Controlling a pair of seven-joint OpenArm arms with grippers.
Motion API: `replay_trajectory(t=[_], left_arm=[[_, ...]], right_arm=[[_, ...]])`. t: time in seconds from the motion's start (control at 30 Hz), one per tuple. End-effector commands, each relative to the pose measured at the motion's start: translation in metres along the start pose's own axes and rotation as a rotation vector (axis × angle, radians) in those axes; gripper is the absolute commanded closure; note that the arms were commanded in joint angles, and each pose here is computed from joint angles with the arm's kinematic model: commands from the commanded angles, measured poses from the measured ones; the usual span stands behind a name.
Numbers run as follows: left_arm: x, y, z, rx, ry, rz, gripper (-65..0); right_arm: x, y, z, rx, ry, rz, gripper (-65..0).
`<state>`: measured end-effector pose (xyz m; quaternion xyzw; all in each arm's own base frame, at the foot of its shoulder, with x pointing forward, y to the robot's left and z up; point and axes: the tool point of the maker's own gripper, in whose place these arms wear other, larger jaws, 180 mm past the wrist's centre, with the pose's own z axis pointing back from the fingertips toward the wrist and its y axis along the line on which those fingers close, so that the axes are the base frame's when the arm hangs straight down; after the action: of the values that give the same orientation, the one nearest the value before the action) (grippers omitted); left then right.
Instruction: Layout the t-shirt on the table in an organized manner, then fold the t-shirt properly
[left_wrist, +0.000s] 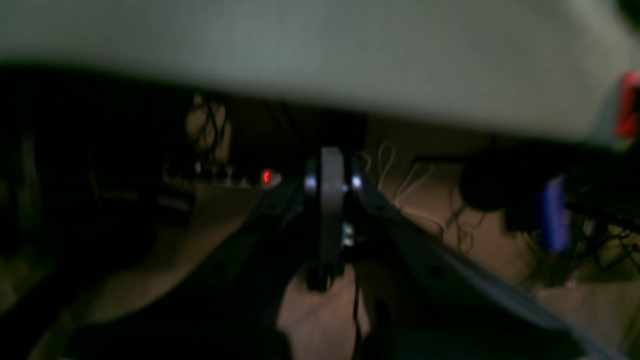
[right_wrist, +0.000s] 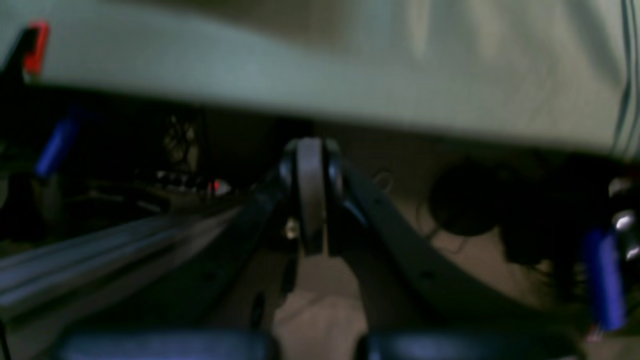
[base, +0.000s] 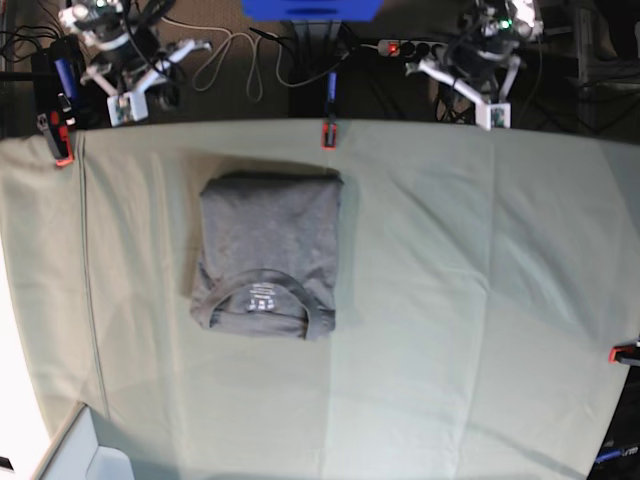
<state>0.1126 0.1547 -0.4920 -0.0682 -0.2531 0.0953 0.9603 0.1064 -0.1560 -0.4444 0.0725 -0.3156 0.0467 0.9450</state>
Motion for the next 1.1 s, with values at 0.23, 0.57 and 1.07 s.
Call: replay_trajectory(t=[0.23,0.57,1.07], left_arm=[[-0.068,0.041,-0.021,0.049,0.161,-0.013,0.0],[-0.126,0.091,-0.087,0.095,0.228,0.083,0.0],[-0.133,0.067,-0.102,0.187,0.214,-0.111,0.0]], right_arm=[[-0.071,0.014,-0.032,0.103,0.117,-0.134,0.0],[-0.153,0.036,-0.079,0.166,0.213,-0.4,0.0],[-0.216,-0.063,-0.075,-0.4,0.314,0.046,0.0]])
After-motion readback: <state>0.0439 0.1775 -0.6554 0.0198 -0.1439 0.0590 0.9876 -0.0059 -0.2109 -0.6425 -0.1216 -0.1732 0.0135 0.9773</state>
